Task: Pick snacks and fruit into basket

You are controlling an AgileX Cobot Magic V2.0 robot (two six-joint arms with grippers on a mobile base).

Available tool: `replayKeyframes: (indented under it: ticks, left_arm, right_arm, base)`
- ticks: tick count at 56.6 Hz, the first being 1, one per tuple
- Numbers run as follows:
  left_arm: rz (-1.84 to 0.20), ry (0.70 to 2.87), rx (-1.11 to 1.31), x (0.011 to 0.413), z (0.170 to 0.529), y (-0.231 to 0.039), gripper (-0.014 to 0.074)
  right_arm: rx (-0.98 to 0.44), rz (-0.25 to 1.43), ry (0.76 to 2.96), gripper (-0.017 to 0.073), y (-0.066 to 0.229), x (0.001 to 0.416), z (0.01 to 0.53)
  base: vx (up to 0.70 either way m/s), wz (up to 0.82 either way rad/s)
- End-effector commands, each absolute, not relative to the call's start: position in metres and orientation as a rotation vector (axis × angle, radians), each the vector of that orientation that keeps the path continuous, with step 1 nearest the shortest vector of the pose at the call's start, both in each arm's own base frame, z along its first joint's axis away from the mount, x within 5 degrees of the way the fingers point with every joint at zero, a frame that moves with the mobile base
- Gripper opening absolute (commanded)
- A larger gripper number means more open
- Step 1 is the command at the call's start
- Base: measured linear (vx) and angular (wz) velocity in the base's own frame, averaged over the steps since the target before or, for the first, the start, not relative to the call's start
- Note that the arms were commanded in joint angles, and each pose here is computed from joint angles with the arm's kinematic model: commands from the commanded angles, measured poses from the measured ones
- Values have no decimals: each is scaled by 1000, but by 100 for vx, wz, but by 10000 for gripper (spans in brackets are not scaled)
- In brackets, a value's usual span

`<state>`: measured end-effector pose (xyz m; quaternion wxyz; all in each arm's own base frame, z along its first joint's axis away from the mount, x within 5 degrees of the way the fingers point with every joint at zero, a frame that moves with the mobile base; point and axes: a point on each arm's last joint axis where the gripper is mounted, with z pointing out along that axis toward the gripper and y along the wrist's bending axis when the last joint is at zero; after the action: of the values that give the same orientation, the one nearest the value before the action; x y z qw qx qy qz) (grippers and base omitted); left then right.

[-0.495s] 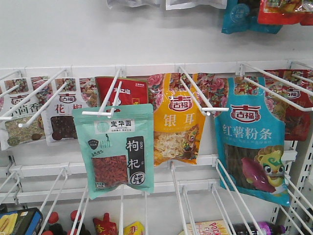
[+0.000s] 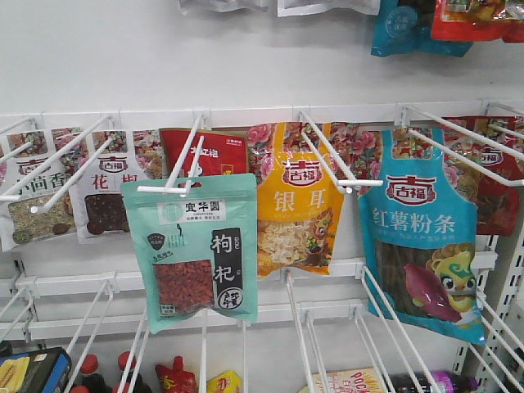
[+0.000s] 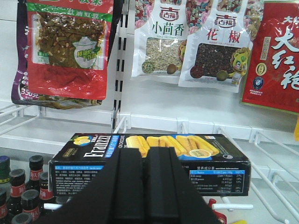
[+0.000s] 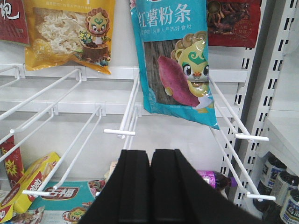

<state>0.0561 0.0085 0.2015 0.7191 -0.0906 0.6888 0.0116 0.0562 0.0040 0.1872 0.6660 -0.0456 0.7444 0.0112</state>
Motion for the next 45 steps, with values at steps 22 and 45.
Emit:
replayKeyframes:
  ticks: [22, 45]
  left_arm:
    - [12, 1469, -185, 57, 198, 7, -6]
    - [8, 1421, -174, 56, 203, 7, -6]
  right_arm:
    - [-402, -291, 1410, -9, 6, 55, 206]
    - [-382, -164, 853, -9, 21, 34, 250]
  base:
    - [0, 0]
    - [0, 0]
